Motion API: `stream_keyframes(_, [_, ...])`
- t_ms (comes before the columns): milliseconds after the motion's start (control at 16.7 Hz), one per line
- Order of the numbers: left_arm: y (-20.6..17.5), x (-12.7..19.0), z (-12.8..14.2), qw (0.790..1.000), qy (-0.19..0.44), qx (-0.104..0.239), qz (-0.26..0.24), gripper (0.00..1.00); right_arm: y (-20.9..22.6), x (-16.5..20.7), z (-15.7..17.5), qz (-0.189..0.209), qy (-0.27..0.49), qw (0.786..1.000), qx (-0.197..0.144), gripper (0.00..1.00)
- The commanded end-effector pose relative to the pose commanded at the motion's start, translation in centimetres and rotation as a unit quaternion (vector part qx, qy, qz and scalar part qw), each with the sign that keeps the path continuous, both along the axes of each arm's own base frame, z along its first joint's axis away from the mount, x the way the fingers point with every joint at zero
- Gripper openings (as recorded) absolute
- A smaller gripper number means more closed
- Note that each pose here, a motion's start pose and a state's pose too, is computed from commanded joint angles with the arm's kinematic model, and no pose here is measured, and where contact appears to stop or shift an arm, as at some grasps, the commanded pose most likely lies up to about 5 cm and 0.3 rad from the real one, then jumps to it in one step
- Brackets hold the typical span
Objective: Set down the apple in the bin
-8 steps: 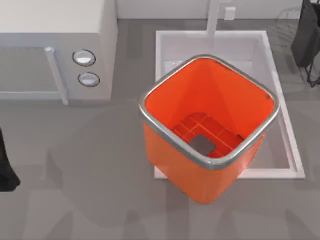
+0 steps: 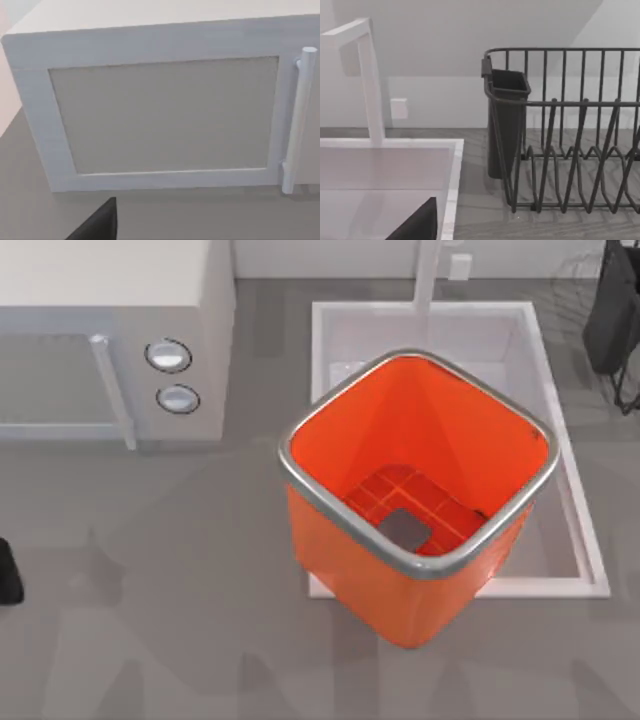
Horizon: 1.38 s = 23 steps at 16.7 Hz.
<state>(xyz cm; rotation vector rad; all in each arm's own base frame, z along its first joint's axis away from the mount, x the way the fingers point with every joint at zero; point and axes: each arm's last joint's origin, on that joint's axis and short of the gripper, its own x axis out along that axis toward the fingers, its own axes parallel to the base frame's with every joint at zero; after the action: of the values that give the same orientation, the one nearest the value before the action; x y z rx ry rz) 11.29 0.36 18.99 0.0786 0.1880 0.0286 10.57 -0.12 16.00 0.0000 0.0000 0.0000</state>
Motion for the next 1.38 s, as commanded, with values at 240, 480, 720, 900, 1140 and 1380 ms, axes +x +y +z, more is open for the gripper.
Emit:
stream_keyframes(240, [0.8,2.9,2.3,0.986,0.160,0.036,0.000,1.00,0.0,0.0,0.0,0.000,0.000,1.000,0.000,1.00])
stream_keyframes(480, [2.3,7.9,2.4,0.934,0.354,0.053,-0.022,1.00,0.0,0.0,0.0,0.000,0.000,1.000,0.000,1.00])
stream_keyframes(720, [4.1,12.6,1.3,0.866,0.495,0.051,-0.055,1.00,0.0,0.0,0.0,0.000,0.000,1.000,0.000,1.00])
stream_keyframes(900, [5.5,15.4,0.1,0.823,0.561,0.044,-0.079,1.00,0.0,0.0,0.0,0.000,0.000,1.000,0.000,1.00])
stream_keyframes(1140, [6.7,17.7,-1.1,0.790,0.604,0.037,-0.099,1.00,0.0,0.0,0.0,0.000,0.000,1.000,0.000,1.00])
stream_keyframes(1380, [6.9,17.9,-1.2,0.787,0.608,0.036,-0.101,1.00,0.0,0.0,0.0,0.000,0.000,1.000,0.000,1.00])
